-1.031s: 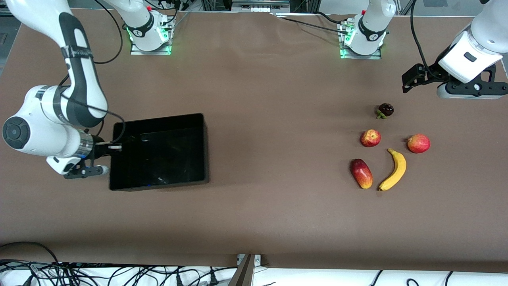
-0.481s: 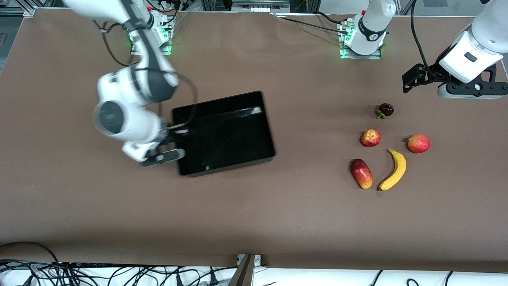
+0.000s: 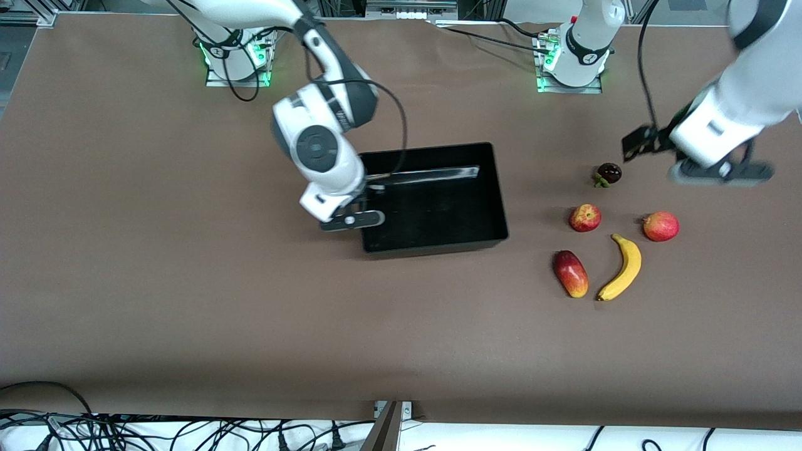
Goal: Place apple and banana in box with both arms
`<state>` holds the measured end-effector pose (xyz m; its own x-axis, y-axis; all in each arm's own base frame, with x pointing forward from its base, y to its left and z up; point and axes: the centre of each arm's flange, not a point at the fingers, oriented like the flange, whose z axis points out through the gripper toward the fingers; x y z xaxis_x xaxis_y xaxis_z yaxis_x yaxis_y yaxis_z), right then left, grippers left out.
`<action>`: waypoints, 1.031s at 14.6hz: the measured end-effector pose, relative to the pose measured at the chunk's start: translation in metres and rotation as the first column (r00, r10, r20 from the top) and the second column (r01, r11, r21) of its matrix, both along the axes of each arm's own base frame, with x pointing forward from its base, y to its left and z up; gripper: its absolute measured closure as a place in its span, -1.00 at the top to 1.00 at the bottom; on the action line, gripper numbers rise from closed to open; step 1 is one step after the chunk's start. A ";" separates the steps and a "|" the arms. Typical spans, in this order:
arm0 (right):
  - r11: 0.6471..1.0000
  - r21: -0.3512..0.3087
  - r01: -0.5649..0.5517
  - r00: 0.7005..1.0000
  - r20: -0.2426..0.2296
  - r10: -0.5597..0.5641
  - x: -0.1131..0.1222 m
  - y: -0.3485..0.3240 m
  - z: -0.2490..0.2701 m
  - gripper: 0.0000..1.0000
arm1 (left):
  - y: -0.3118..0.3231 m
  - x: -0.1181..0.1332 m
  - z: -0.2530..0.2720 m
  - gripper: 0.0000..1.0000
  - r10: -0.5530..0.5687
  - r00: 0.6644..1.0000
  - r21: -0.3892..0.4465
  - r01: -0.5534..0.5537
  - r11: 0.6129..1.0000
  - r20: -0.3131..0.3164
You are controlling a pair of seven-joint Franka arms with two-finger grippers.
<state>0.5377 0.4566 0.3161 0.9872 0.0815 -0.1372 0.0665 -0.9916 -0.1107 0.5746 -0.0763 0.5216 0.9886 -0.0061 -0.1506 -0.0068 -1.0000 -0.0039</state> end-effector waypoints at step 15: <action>0.982 0.097 0.161 0.984 0.059 -0.167 -0.031 0.092 -0.087 -0.92 | 0.051 0.029 -0.250 1.00 -0.131 0.990 -0.017 0.130 0.991 -0.046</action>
